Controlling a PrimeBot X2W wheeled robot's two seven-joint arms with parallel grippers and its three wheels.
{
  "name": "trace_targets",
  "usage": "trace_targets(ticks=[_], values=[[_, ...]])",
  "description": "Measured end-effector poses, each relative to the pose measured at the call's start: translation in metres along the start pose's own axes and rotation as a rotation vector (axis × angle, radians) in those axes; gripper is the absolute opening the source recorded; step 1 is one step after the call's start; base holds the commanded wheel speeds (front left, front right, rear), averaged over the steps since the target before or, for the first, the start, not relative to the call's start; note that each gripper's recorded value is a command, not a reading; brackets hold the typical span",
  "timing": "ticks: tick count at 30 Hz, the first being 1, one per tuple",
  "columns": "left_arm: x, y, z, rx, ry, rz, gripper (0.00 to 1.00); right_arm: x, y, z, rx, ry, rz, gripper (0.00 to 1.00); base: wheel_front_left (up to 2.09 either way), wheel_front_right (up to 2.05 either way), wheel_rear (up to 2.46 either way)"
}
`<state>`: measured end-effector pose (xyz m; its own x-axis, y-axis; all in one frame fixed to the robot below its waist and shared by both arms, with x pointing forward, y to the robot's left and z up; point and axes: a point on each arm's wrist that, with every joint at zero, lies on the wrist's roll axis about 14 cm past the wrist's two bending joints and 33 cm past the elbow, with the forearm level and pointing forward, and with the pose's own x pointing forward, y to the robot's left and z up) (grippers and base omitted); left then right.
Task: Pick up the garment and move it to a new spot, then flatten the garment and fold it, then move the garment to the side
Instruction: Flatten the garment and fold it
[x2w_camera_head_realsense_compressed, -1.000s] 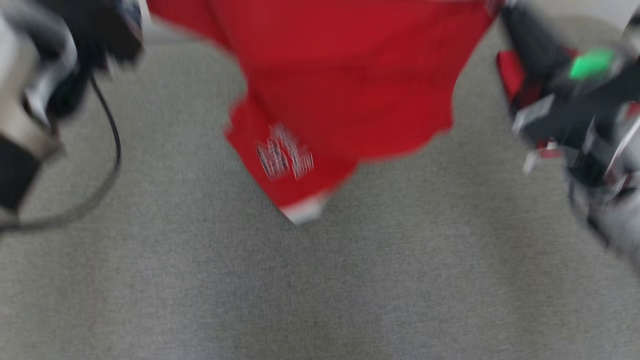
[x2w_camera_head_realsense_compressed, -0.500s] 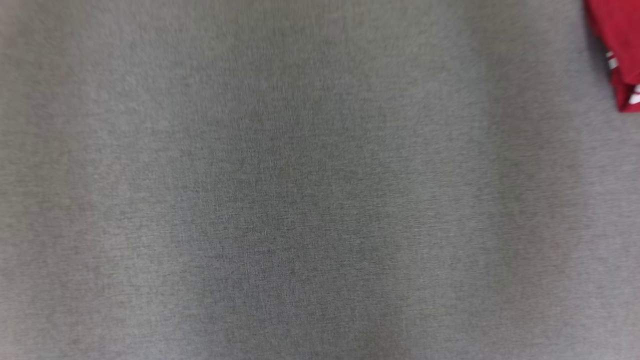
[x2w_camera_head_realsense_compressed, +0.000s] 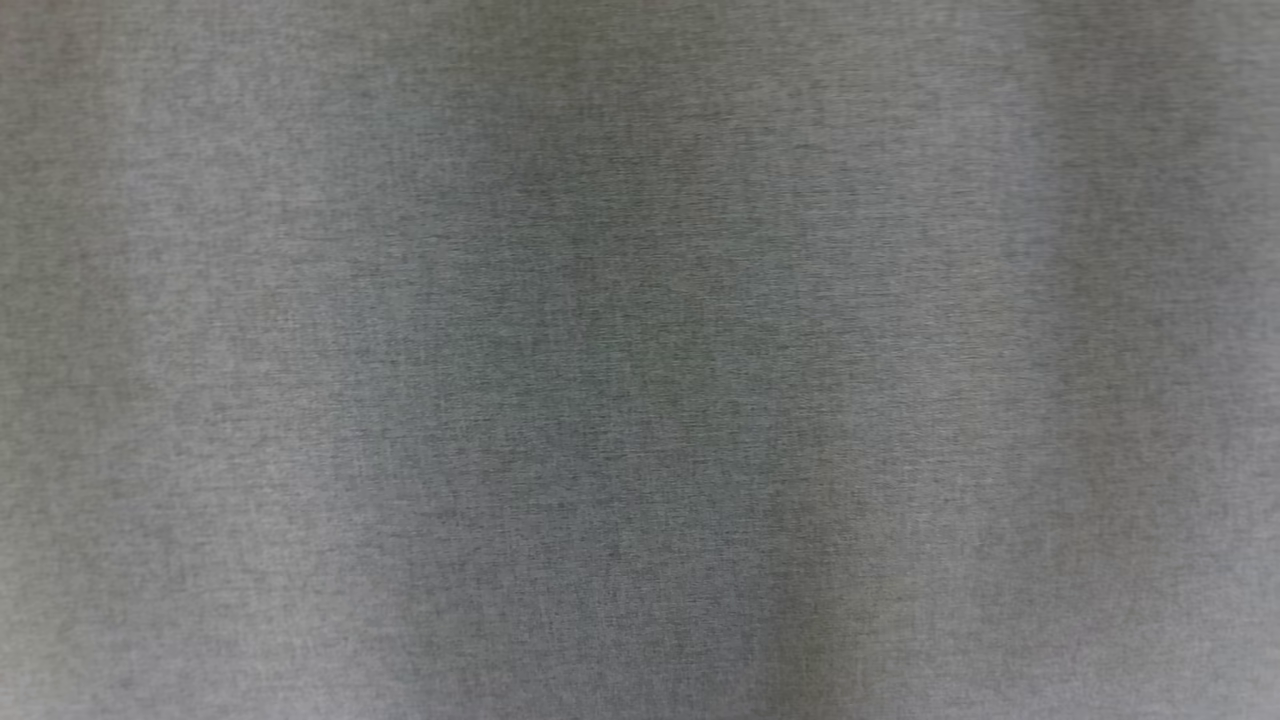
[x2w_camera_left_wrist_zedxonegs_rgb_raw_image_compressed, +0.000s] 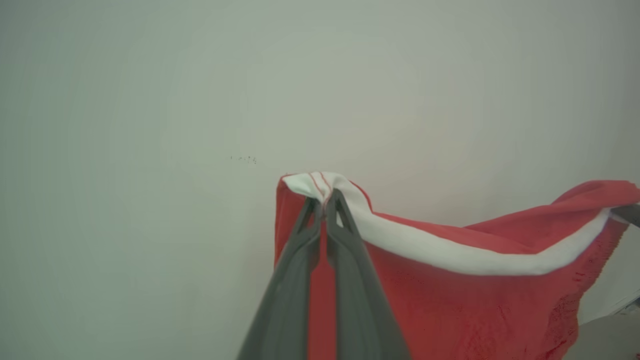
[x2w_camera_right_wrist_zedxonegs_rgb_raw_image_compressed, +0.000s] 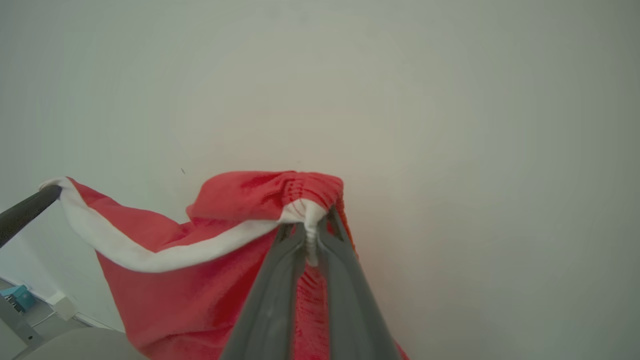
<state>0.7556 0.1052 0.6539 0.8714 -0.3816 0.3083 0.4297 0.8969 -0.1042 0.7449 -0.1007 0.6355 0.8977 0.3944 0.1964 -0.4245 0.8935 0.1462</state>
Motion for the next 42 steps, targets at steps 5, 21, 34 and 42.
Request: trace_targets(ticks=[5, 21, 34, 42], values=[[-0.035, -0.002, -0.050, -0.042, 0.094, -0.009, 0.00, -0.026, -0.006, -0.043, 0.049, 0.065, -0.001, 0.00, 0.00, 0.00, 0.00], [-0.186, -0.048, -0.091, -0.206, 0.183, 0.044, 0.00, -0.180, 0.032, -0.110, 0.195, 0.243, 0.049, 0.00, 0.00, 0.00, 0.00], [-0.316, -0.094, -0.112, -0.334, 0.338, 0.164, 0.00, -0.317, 0.074, -0.141, 0.305, 0.434, 0.013, 0.00, 0.00, 0.00, 0.00], [-0.379, -0.109, -0.106, -0.348, 0.377, 0.235, 0.00, -0.388, 0.108, -0.143, 0.385, 0.495, -0.004, 0.00, 0.00, 0.00, 0.00]])
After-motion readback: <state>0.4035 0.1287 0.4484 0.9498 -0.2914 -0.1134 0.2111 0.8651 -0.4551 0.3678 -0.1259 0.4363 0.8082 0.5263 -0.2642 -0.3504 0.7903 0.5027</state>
